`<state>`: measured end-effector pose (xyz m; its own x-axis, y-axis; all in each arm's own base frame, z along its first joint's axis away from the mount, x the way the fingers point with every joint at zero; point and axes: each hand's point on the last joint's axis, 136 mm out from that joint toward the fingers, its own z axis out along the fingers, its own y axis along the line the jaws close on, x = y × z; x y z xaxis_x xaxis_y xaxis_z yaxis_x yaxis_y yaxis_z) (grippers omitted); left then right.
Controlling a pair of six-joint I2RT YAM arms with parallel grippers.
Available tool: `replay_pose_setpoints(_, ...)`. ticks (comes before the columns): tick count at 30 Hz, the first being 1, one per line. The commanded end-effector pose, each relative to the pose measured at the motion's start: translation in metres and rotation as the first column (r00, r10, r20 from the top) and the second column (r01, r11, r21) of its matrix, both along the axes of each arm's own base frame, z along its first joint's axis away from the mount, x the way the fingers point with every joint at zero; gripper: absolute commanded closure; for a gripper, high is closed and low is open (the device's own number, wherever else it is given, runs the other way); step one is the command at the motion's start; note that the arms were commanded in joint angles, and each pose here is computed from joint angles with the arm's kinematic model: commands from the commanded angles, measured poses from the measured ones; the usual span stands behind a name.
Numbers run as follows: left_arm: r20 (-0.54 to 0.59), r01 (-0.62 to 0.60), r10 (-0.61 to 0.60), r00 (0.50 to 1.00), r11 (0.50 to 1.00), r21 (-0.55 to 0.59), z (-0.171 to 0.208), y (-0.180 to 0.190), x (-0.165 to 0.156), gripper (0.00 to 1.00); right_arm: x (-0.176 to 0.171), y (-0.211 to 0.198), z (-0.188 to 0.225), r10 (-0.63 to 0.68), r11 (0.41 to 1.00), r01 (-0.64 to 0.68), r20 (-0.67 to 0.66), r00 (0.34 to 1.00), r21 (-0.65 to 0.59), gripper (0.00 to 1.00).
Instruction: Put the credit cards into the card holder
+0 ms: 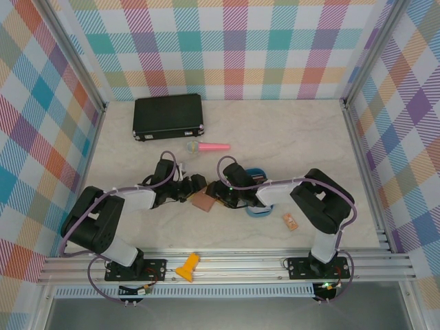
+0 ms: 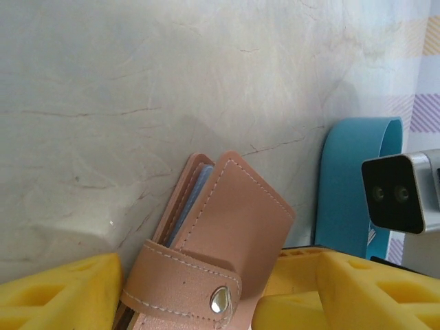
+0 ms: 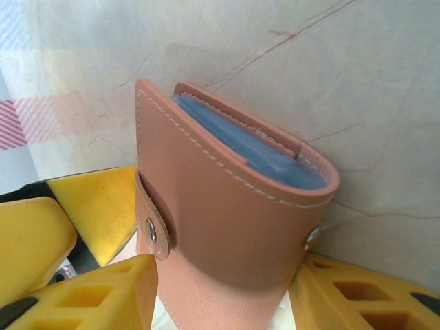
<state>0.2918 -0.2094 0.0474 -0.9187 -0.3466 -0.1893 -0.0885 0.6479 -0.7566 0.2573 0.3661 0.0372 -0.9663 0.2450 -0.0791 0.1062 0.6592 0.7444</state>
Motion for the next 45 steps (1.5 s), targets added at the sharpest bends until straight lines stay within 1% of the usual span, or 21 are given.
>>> replay_pose_setpoints(1,-0.112,0.036,-0.041,0.993,0.998,-0.045,-0.014,-0.012,-0.031,0.26,0.011,0.022,0.032,0.041,0.986,-0.060,0.120,0.992,0.157,0.50)
replay_pose_setpoints(3,-0.122,0.035,-0.041,0.992,0.998,-0.050,-0.018,-0.014,-0.030,0.27,0.009,0.026,0.042,0.048,0.976,-0.078,0.146,0.988,0.206,0.54)
replay_pose_setpoints(5,-0.124,0.029,-0.037,0.992,0.997,-0.067,-0.019,-0.016,-0.027,0.27,0.009,0.025,0.047,0.045,0.972,-0.078,0.153,0.987,0.220,0.56)
replay_pose_setpoints(7,-0.117,0.016,-0.027,0.993,0.995,-0.098,-0.017,-0.019,-0.024,0.28,0.009,0.024,0.048,0.043,0.975,-0.074,0.148,0.988,0.208,0.56)
replay_pose_setpoints(9,-0.105,0.003,-0.016,0.994,0.992,-0.125,-0.013,-0.021,-0.022,0.28,0.008,0.020,0.044,0.041,0.984,-0.060,0.119,0.992,0.168,0.58)
replay_pose_setpoints(11,-0.100,-0.006,-0.009,0.995,0.989,-0.145,-0.010,-0.022,-0.021,0.28,0.009,0.020,0.043,0.037,0.986,-0.053,0.109,0.993,0.155,0.61)
replay_pose_setpoints(15,-0.092,-0.009,-0.005,0.996,0.989,-0.150,-0.005,-0.021,-0.022,0.28,0.009,0.017,0.043,0.020,0.986,-0.037,0.107,0.994,0.161,0.74)
replay_pose_setpoints(17,-0.076,-0.003,-0.009,0.997,0.989,-0.149,0.000,-0.021,-0.022,0.27,0.008,0.014,0.050,0.018,0.987,-0.038,0.128,0.992,0.157,0.83)
replay_pose_setpoints(19,-0.037,0.007,-0.013,0.999,0.989,-0.145,0.015,-0.018,-0.019,0.25,0.008,0.008,0.062,0.031,0.989,-0.055,0.172,0.985,0.138,0.93)
replay_pose_setpoints(21,0.020,0.012,-0.010,1.000,0.993,-0.121,0.036,-0.010,-0.015,0.23,0.008,-0.001,0.080,0.059,0.990,-0.087,0.233,0.971,0.110,0.99)
replay_pose_setpoints(23,0.088,0.015,-0.010,0.996,0.998,-0.058,0.063,0.003,-0.012,0.21,0.009,-0.015,0.099,0.090,0.990,-0.117,0.290,0.953,0.078,1.00)
replay_pose_setpoints(26,0.233,0.016,-0.041,0.972,0.994,0.110,0.117,0.025,-0.015,0.20,0.013,-0.039,0.133,0.138,0.986,-0.164,0.393,0.909,0.033,1.00)
replay_pose_setpoints(28,0.306,0.003,-0.064,0.950,0.981,0.196,0.147,0.034,-0.021,0.22,0.017,-0.052,0.159,0.178,0.977,-0.212,0.486,0.855,0.014,1.00)
replay_pose_setpoints(29,0.338,-0.003,-0.070,0.939,0.977,0.212,0.158,0.034,-0.023,0.23,0.017,-0.056,0.171,0.195,0.972,-0.236,0.531,0.825,0.010,1.00)
replay_pose_setpoints(31,0.389,-0.009,-0.078,0.918,0.976,0.216,0.177,0.029,-0.026,0.26,0.016,-0.059,0.195,0.232,0.952,-0.307,0.626,0.744,0.012,1.00)
replay_pose_setpoints(34,0.441,-0.016,-0.092,0.893,0.972,0.235,0.194,0.018,-0.028,0.29,0.007,-0.056,0.221,0.294,0.899,-0.437,0.708,0.642,0.024,1.00)
replay_pose_setpoints(36,0.489,-0.007,-0.112,0.865,0.972,0.235,0.206,0.006,-0.031,0.29,0.001,-0.054,0.232,0.315,0.873,-0.488,0.740,0.594,0.020,1.00)
replay_pose_setpoints(38,0.521,0.000,-0.109,0.846,0.979,0.205,0.217,-0.004,-0.032,0.29,-0.004,-0.053,0.241,0.321,0.855,-0.518,0.760,0.566,0.024,1.00)
replay_pose_setpoints(40,0.510,-0.002,-0.094,0.855,0.983,0.185,0.218,-0.011,-0.030,0.30,-0.006,-0.052,0.248,0.318,0.847,-0.530,0.772,0.550,0.028,1.00)
replay_pose_setpoints(44,0.502,0.006,-0.107,0.858,0.980,0.198,0.215,-0.022,-0.029,0.27,-0.007,-0.049,0.255,0.314,0.837,-0.545,0.773,0.551,0.048,1.00)
replay_pose_setpoints(45,0.506,0.011,-0.103,0.857,0.983,0.183,0.216,-0.026,-0.029,0.26,-0.007,-0.048,0.256,0.313,0.834,-0.549,0.774,0.550,0.052,1.00)
